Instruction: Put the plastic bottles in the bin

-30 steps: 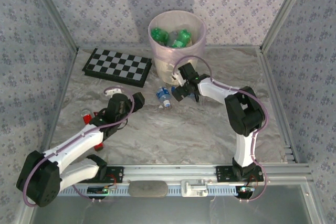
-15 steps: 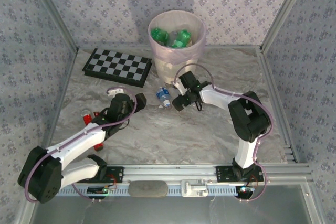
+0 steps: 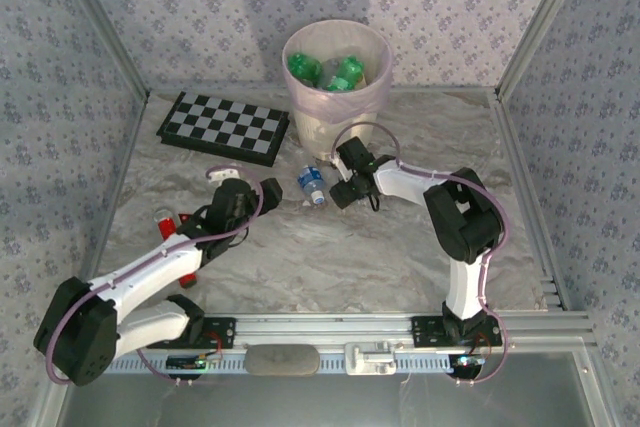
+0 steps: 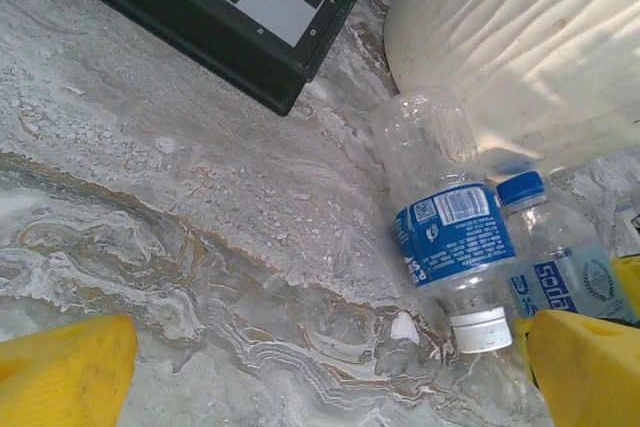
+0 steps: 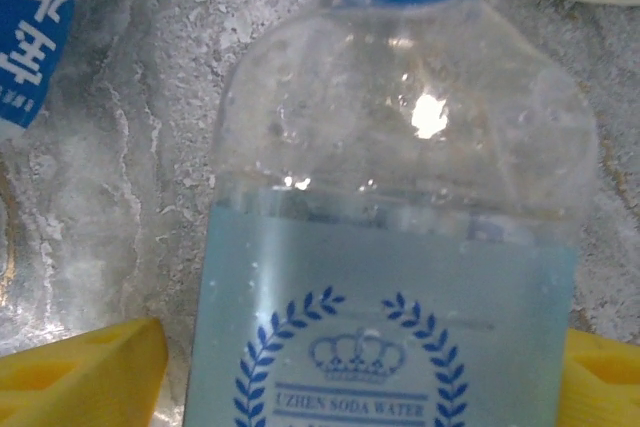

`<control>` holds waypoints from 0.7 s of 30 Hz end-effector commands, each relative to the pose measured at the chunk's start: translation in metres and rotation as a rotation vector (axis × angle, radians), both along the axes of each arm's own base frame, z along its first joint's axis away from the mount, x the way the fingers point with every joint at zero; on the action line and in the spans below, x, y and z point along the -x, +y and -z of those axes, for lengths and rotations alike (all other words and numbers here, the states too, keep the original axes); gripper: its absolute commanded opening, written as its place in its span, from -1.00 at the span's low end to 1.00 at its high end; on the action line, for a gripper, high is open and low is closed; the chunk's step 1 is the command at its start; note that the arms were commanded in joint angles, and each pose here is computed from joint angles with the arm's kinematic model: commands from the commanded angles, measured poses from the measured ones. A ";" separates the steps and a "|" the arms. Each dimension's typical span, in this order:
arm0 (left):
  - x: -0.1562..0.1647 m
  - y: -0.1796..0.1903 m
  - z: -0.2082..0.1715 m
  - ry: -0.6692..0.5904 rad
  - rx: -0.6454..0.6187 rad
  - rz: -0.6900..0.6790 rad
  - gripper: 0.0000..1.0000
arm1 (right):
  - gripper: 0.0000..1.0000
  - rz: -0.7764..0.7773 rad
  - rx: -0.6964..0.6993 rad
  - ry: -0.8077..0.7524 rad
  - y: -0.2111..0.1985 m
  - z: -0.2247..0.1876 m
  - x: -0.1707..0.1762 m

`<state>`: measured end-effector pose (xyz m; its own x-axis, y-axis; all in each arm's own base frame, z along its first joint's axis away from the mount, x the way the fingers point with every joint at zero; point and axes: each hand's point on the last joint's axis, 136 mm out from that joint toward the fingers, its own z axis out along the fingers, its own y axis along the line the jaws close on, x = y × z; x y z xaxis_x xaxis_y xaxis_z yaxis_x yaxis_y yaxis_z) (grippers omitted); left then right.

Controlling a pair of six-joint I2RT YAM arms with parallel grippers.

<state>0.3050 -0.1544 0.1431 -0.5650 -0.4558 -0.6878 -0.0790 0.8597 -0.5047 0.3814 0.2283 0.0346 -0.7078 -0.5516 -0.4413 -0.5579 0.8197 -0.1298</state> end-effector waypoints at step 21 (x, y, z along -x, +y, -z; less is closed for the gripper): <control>-0.005 0.001 -0.018 -0.039 0.006 -0.026 1.00 | 0.00 -0.069 -0.337 0.093 0.031 -0.052 0.054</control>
